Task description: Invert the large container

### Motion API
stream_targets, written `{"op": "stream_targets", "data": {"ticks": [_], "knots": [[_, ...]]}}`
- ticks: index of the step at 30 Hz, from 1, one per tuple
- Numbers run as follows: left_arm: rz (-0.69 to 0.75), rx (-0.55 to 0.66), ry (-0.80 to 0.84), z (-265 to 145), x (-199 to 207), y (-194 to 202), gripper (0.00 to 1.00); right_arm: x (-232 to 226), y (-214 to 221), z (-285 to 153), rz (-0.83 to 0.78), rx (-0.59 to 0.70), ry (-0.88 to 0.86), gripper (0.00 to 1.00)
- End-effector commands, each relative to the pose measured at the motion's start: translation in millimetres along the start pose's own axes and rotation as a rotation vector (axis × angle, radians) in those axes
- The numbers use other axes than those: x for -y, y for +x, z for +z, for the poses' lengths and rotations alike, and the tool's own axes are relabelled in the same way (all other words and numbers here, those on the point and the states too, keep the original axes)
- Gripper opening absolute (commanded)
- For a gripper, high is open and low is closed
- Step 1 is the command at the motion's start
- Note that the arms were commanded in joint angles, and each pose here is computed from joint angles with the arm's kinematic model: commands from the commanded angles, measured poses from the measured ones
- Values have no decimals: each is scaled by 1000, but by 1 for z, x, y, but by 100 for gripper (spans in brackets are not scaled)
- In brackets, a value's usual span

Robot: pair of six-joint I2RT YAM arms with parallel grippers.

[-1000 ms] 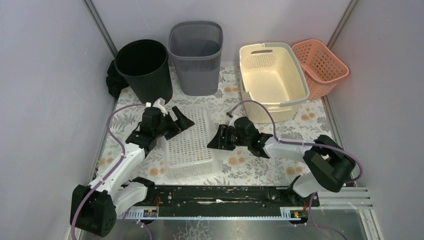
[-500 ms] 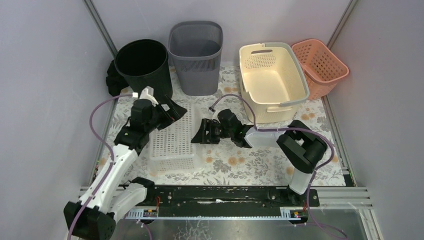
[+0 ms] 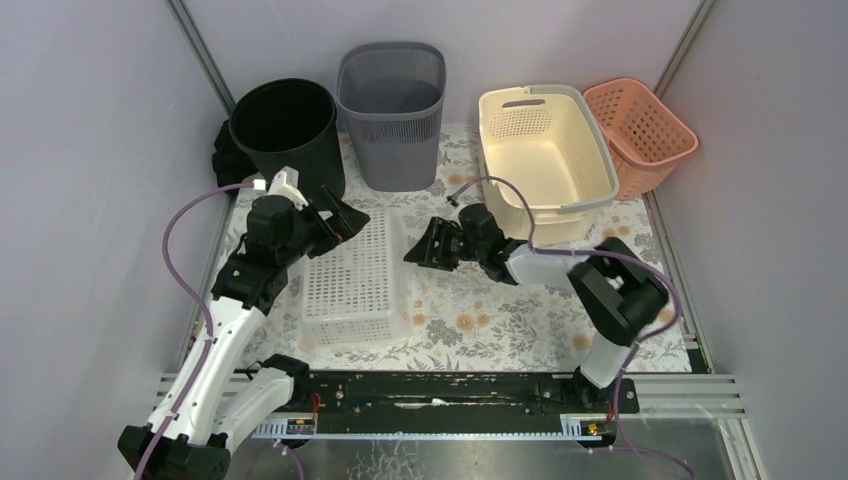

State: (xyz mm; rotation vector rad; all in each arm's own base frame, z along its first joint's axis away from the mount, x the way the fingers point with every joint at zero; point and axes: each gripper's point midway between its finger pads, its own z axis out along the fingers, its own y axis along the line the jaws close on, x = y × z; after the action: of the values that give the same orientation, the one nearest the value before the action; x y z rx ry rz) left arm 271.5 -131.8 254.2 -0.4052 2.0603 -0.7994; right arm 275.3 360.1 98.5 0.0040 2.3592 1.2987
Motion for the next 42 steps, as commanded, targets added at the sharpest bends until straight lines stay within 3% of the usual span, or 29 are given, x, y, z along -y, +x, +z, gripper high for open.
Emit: {"op": "stream_targets", "data": {"ticks": [1,7,21,26,31,37,42], "knots": [[41,21,75,-20,27,-15,100,-35,5,39,24,-55,-113,55],[58,48,122,-41,45,-24,100,-61,43,101,26,-161,-126,60],[63,55,163,-54,55,-25,100,-123,35,213,4,-161,-234,64],[68,59,166,-53,56,-27,100,-148,42,229,0,-197,-351,63],[76,77,183,-62,66,-36,100,-158,19,176,-109,-127,-354,64],[111,121,223,-75,85,-53,100,-176,-38,60,-275,-23,-302,64],[137,115,187,-67,82,-59,100,-165,-94,-38,-513,68,44,67]]}}
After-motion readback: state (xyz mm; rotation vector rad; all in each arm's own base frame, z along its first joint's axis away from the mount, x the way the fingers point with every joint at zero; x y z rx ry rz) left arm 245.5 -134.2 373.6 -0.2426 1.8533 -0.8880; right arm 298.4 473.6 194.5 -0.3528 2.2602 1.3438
